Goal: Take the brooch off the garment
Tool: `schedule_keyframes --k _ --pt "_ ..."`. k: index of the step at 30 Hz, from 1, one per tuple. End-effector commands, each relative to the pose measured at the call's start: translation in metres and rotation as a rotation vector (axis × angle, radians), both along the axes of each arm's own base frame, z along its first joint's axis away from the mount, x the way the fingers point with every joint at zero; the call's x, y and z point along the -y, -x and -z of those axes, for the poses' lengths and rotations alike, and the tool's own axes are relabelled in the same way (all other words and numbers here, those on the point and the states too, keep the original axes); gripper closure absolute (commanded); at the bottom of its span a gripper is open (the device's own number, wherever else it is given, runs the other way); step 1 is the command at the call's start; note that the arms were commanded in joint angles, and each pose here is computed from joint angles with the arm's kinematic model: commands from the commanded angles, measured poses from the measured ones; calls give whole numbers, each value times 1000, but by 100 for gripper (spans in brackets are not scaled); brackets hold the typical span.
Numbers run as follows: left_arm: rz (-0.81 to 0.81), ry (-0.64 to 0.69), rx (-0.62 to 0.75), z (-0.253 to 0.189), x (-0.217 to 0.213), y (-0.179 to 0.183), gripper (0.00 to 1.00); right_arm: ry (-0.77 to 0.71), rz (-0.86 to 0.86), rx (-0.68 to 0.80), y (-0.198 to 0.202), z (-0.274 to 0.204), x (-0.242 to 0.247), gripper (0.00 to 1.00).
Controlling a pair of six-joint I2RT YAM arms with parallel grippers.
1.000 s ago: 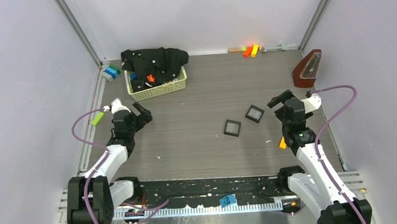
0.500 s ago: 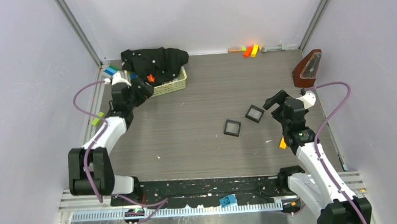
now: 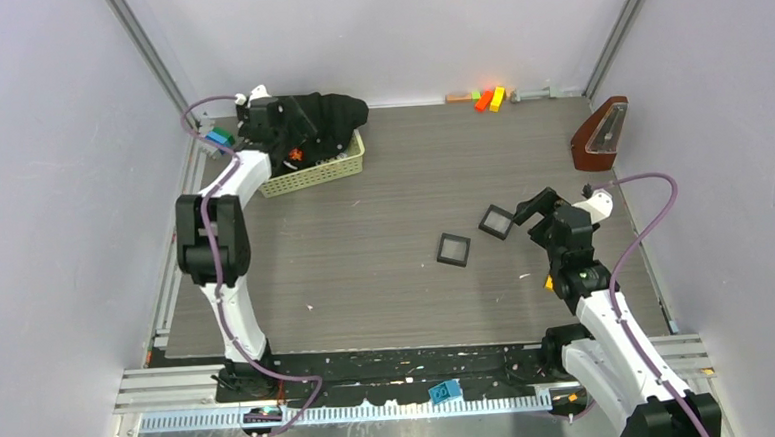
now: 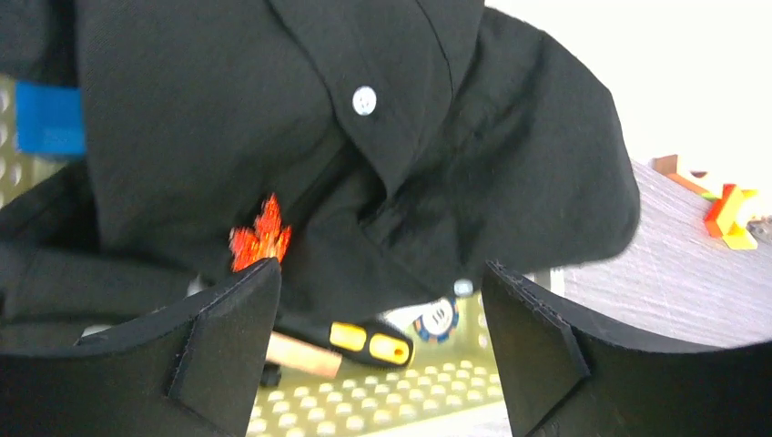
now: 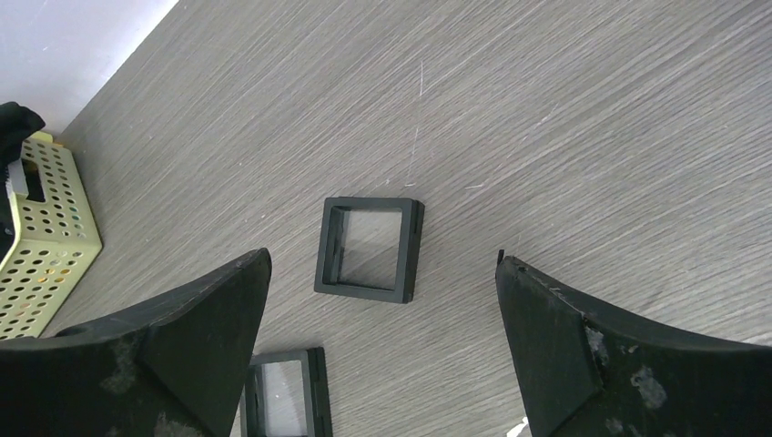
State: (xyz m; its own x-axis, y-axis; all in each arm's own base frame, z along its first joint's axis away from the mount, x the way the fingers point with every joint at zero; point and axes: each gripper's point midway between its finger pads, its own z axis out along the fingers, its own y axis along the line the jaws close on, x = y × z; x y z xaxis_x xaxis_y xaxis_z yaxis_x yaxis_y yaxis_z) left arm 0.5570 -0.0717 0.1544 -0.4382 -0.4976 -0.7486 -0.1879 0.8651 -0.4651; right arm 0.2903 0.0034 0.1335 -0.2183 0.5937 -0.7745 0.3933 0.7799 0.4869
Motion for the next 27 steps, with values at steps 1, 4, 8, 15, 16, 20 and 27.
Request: schedule_keyframes --k 1,4,8,15,16,20,27 --pt "-36 -49 -54 20 -5 -25 17 8 -9 107 -8 -22 0 0" --pt "-41 -51 -50 29 -3 -46 18 10 -14 99 -6 -17 -1 0" --pt "-47 -67 -76 44 -4 -65 22 1 -23 122 -10 -20 -3 0" --pt "-34 -48 -15 42 1 -83 74 -7 -42 111 -13 -17 -7 0" --pt "-31 -53 -5 38 1 -85 83 -7 -43 111 -14 -16 -8 0" --pt "-10 -65 68 6 2 -86 100 -11 -55 114 -14 -17 -10 0" --pt "-21 -98 217 -84 -4 -59 100 -13 -68 122 -13 -19 -12 0"
